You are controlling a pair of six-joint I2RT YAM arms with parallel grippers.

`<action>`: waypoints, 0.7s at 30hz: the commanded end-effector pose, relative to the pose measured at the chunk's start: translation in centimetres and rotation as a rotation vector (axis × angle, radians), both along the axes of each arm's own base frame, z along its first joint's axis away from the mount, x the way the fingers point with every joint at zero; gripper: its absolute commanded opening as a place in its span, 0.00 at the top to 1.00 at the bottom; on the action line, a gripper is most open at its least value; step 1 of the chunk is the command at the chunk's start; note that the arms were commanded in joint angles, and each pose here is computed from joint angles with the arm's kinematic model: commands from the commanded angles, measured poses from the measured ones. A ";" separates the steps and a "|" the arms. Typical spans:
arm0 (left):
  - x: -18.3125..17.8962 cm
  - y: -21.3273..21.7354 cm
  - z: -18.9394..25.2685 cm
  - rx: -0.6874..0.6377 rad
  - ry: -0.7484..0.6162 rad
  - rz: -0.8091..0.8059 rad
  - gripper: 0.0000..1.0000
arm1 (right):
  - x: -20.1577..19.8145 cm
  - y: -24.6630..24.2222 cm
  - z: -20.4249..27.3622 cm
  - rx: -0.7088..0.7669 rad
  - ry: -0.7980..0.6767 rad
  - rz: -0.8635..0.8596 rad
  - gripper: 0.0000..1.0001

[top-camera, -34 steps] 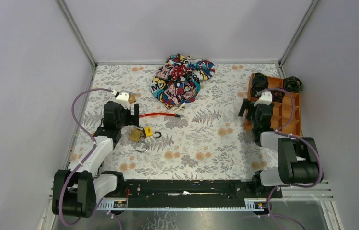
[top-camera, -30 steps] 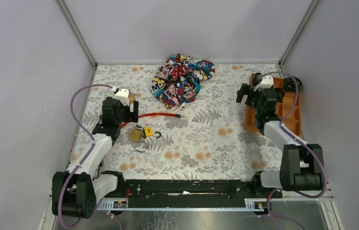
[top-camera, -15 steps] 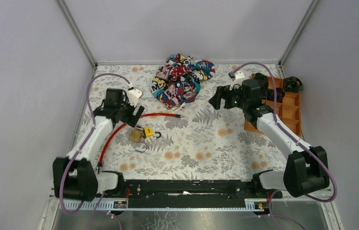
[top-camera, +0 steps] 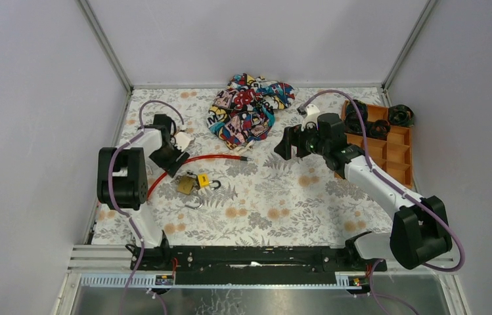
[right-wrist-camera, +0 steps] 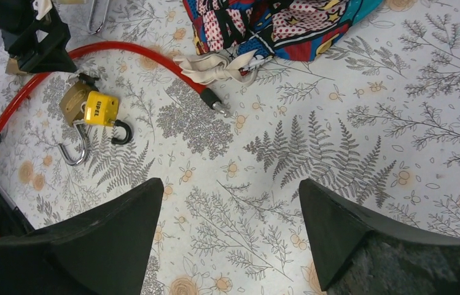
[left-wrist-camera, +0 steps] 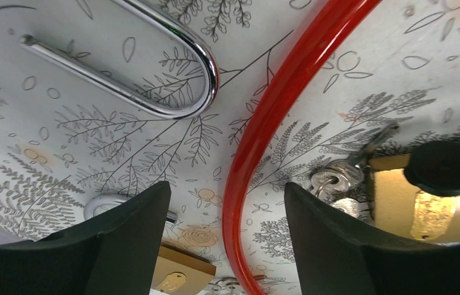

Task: Lock with the key
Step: Pick up the lock from the center of the board.

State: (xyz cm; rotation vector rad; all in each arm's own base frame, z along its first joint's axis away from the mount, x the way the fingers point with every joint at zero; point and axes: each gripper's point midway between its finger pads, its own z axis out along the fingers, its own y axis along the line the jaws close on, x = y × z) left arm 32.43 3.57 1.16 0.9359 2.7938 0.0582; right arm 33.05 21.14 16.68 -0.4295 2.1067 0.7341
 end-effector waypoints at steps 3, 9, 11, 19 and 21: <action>-0.4 1.3 -2.6 0.063 0.044 -0.009 0.46 | -0.3 1.1 0.4 0.002 -0.016 0.036 0.12; -0.6 -0.3 -1.8 -0.025 0.030 -0.007 1.00 | -0.1 1.7 1.1 -0.001 -0.020 0.045 0.12; 0.4 -0.3 -0.3 -0.025 -0.029 0.014 1.00 | -0.5 2.4 1.1 -0.010 -0.009 0.070 0.13; 2.5 -0.8 7.3 0.031 -0.243 -0.104 1.00 | -0.3 11.0 1.9 -0.020 -0.069 0.359 0.13; 2.0 -0.9 8.5 0.051 -0.278 -0.162 1.00 | 1.1 13.3 2.2 -0.006 -0.084 0.400 0.13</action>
